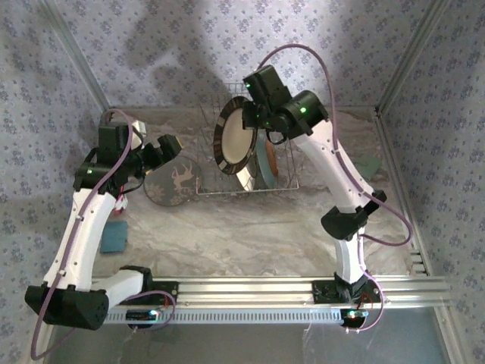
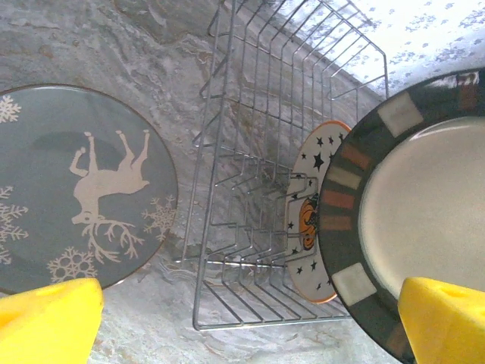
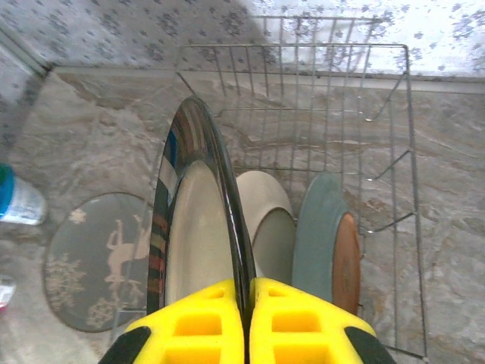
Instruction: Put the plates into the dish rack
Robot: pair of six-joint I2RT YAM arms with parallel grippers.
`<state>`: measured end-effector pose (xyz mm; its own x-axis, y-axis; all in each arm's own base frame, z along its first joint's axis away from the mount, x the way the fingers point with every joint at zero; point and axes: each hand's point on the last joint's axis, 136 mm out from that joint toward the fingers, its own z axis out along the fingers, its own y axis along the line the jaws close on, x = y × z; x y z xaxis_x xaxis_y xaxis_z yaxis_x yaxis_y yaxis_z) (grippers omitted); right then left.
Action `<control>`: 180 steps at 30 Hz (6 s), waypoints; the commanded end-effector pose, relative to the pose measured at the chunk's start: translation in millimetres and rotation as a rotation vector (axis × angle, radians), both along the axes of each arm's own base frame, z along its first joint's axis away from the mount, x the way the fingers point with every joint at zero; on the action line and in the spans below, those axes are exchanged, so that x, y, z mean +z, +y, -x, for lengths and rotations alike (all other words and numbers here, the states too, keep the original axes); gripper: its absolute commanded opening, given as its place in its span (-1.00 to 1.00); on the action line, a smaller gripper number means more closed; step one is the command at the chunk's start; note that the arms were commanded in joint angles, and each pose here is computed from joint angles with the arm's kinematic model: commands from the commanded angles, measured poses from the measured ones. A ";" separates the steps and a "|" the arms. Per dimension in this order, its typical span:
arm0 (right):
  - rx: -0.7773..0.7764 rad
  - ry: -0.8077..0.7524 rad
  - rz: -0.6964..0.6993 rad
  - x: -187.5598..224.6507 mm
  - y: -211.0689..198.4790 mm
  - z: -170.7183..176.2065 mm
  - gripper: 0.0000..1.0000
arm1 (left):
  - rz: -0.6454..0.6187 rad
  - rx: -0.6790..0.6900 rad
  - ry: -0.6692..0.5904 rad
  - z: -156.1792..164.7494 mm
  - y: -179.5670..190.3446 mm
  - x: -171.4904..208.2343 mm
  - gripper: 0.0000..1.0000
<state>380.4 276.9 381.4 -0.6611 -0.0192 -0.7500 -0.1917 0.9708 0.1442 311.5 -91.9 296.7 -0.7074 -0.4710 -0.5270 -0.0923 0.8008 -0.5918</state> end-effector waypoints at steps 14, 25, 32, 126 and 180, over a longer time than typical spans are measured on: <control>-0.131 -0.396 0.160 51.0 56.1 5.0 -1.00 | 0.023 -0.039 -0.022 5.5 -1.7 10.5 0.99; -0.176 -0.469 0.363 40.3 66.7 11.4 -1.00 | 0.038 -0.065 -0.030 11.4 -4.9 7.0 0.99; -0.174 -0.438 0.447 20.4 65.5 12.4 -1.00 | 0.041 -0.067 -0.038 13.0 -4.8 6.2 0.99; -0.245 -0.135 0.520 -119.8 66.2 5.4 -1.00 | 0.087 -0.222 0.017 33.6 -26.1 -20.3 0.99; -0.136 -0.032 0.617 -220.6 107.8 49.7 -0.77 | 0.046 0.132 0.035 28.0 66.2 -19.0 0.99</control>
<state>359.8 383.1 215.4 -0.5138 -0.3775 -0.7704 0.0511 0.8829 -0.4668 280.1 -23.6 274.7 -0.6643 -0.5664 -0.4878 -0.2255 0.7741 -0.5916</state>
